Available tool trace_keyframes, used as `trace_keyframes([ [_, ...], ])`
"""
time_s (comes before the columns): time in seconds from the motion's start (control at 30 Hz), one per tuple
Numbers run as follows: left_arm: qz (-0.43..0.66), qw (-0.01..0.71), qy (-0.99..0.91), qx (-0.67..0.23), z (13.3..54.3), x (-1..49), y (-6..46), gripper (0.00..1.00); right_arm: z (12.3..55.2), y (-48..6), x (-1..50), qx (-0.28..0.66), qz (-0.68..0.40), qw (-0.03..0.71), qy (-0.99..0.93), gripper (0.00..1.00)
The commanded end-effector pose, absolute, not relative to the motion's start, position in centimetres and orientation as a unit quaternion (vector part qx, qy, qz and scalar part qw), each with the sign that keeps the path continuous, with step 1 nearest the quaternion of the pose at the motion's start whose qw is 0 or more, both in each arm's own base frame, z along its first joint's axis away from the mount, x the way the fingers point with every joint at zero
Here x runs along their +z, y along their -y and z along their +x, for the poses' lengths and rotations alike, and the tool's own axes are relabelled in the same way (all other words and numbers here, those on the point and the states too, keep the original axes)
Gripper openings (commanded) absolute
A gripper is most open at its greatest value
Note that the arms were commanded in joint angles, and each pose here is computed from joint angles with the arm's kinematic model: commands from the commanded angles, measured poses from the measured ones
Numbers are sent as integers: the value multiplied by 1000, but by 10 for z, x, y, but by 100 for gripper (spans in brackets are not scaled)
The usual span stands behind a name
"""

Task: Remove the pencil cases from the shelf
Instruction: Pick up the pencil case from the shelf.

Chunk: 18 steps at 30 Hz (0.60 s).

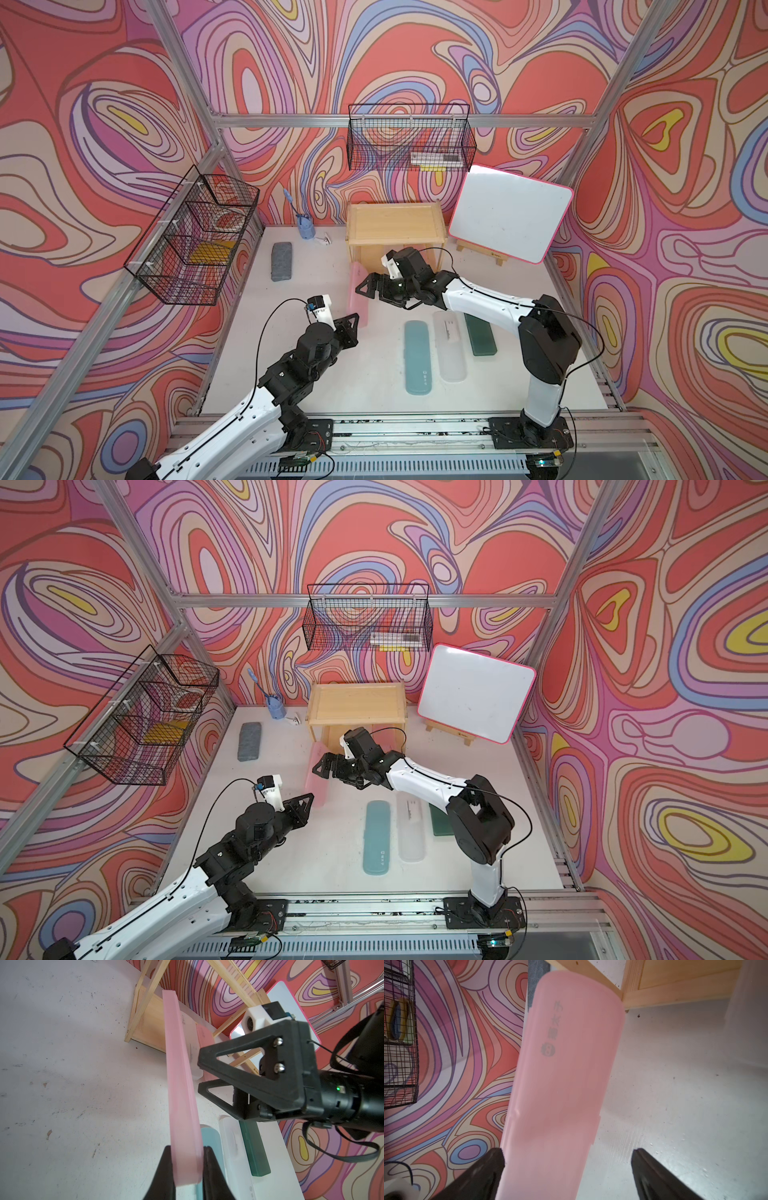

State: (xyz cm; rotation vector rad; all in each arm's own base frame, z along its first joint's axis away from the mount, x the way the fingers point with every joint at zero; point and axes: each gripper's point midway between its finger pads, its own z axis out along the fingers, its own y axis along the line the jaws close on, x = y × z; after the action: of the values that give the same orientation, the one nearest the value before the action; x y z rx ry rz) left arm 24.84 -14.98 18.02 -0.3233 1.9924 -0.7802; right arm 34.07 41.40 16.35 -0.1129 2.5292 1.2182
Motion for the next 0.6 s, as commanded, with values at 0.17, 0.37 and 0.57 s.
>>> trace_keyframes([
  [0.17,-126,483,-811,-307,247,182,145,0,348,-447,169,467,-38,156,-870,98],
  [0.37,-127,482,-811,-307,247,179,144,0,346,-461,161,477,-41,141,-866,98],
  [0.57,-127,484,-811,-304,246,179,143,0,347,-463,157,477,-36,138,-867,97],
])
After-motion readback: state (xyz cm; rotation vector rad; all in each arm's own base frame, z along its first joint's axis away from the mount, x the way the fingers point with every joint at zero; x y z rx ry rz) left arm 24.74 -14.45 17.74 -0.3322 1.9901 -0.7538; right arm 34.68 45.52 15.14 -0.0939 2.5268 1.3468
